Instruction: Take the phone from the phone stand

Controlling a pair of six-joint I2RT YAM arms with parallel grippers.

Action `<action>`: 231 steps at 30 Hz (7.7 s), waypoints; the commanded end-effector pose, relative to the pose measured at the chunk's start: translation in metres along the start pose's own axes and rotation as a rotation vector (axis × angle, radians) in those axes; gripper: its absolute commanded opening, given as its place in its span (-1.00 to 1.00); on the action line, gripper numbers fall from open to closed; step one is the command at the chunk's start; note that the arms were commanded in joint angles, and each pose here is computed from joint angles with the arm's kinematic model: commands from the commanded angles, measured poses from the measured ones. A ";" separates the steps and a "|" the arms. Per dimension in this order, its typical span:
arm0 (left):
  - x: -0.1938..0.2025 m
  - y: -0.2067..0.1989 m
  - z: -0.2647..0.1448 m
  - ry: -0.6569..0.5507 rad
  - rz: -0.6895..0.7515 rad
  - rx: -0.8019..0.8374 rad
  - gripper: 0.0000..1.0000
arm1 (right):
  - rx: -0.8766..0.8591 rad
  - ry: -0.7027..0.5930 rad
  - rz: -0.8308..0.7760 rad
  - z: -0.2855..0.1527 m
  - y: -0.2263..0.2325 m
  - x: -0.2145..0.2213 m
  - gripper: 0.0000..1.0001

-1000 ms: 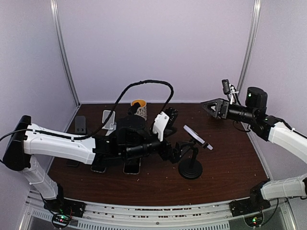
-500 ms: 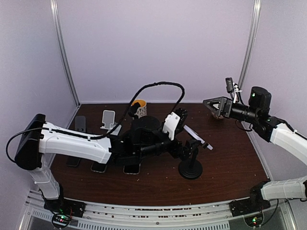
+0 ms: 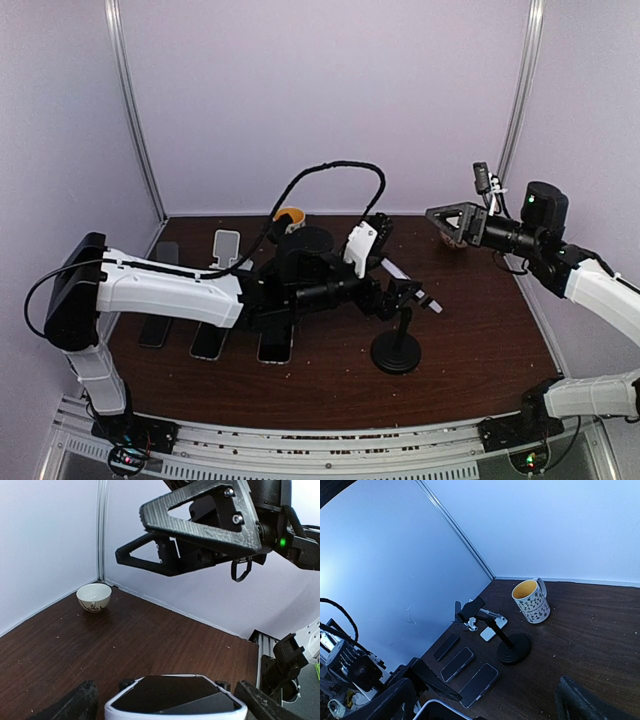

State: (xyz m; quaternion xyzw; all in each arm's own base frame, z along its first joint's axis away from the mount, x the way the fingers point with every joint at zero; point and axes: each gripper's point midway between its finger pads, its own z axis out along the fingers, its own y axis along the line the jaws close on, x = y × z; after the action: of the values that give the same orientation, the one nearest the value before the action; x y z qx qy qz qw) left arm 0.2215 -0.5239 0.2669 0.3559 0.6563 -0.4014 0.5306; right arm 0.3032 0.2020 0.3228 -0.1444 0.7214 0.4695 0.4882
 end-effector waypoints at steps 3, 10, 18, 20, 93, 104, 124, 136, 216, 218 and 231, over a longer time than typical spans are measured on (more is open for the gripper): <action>-0.019 -0.010 0.006 -0.066 0.053 0.078 0.89 | -0.005 -0.016 -0.011 -0.005 0.000 -0.001 1.00; -0.023 -0.007 -0.003 -0.072 0.063 0.146 0.39 | 0.006 -0.011 -0.011 -0.008 -0.002 0.000 1.00; -0.036 -0.014 -0.031 -0.094 0.133 0.342 0.13 | -0.029 -0.005 0.019 -0.008 0.001 0.007 1.00; -0.036 -0.026 -0.038 -0.090 0.152 0.448 0.05 | -0.031 0.001 0.027 -0.009 0.001 0.010 0.99; -0.009 -0.077 -0.102 -0.072 0.475 1.090 -0.44 | -0.486 0.472 0.072 -0.032 0.108 0.211 0.73; -0.004 -0.058 -0.083 -0.014 0.446 0.991 0.25 | -0.483 0.476 0.022 -0.023 0.110 0.203 0.66; -0.043 -0.022 -0.095 0.023 0.383 0.589 0.96 | -0.401 0.463 0.002 -0.022 0.097 0.205 0.65; -0.067 0.096 -0.161 0.069 -0.142 -0.270 0.96 | -0.347 0.386 -0.019 -0.025 0.092 0.186 0.70; 0.012 -0.032 -0.089 0.217 -0.720 -0.378 -0.74 | -0.107 0.092 -0.114 -0.048 0.067 0.085 0.82; 0.009 -0.027 -0.091 0.211 -0.700 -0.375 -0.93 | -0.110 0.085 -0.113 -0.046 0.067 0.082 0.82; -0.041 -0.021 -0.099 0.161 -0.413 -0.100 -1.00 | -0.144 0.086 -0.122 -0.045 0.074 0.069 0.82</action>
State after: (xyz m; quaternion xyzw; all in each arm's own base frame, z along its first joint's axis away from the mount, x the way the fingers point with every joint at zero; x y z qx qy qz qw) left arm 0.1635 -0.4453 0.2683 0.1391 0.8405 -0.3965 0.3420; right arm 0.1984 0.2198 0.2853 -0.2247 0.7195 0.4742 0.4550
